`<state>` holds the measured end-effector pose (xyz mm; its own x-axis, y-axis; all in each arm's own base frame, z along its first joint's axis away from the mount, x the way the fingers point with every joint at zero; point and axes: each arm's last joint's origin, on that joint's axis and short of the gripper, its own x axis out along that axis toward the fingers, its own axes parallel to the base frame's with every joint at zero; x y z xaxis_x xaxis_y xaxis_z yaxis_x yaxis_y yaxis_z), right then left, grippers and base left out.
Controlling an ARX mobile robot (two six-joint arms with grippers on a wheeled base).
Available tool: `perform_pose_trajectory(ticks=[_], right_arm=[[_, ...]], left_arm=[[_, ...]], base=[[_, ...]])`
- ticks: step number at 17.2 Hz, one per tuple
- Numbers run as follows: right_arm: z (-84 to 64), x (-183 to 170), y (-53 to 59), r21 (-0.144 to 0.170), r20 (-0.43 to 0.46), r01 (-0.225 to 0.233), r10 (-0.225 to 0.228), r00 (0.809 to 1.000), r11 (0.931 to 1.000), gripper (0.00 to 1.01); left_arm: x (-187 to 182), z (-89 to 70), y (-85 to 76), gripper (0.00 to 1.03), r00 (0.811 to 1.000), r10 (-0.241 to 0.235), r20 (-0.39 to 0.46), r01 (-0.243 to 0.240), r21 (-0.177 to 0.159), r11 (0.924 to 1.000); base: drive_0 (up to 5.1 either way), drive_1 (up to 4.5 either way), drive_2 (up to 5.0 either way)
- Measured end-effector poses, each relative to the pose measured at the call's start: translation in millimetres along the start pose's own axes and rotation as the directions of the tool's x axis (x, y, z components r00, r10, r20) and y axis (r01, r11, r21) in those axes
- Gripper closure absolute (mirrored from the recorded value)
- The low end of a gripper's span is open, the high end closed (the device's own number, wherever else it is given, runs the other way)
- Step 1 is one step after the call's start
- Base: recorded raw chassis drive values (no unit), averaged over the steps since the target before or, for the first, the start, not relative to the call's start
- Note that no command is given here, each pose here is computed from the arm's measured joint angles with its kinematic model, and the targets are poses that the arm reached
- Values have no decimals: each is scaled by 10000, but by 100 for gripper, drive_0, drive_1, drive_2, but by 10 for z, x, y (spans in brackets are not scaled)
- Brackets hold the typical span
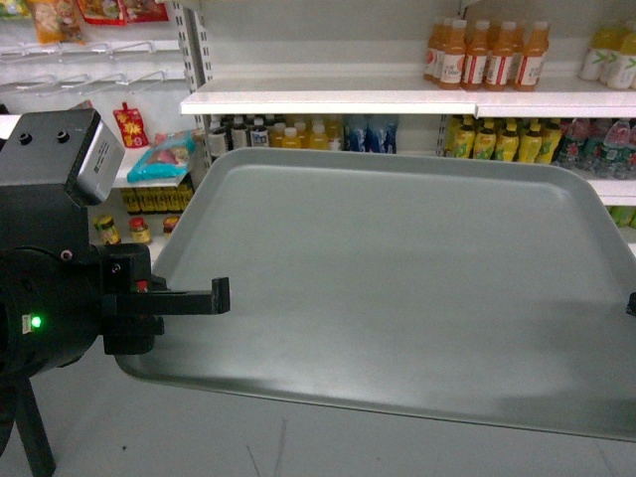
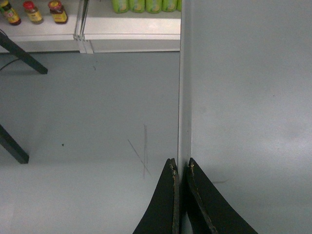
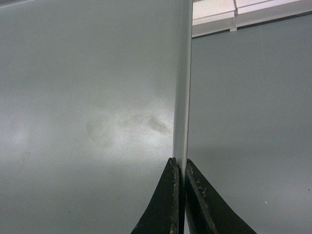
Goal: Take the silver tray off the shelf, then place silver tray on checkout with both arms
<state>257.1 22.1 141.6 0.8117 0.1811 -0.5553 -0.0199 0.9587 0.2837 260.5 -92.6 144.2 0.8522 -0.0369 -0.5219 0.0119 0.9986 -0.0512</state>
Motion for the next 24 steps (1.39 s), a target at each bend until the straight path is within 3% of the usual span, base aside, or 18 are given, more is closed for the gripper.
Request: perform_pose_trajectory(ticks=[9,13,24], right_arm=[[2,0,0,-2,20,2,-2,10000,10000,99],[11,-12,4,-10,78,-17,17,10000,10000,99],[6,-9,3,-6,46,-5,5,10000,10000,99]], left_arm=[[-1,5,0,100,10000,8,47,-8,-13,10000],[-10,11,1,100,10000,-3,94,3,-26,10000],[-7,5,-2,100,10000,10,49,-10,-7,10000]], base=[[1,-423,425],[0,0,0],[-488,258,258]])
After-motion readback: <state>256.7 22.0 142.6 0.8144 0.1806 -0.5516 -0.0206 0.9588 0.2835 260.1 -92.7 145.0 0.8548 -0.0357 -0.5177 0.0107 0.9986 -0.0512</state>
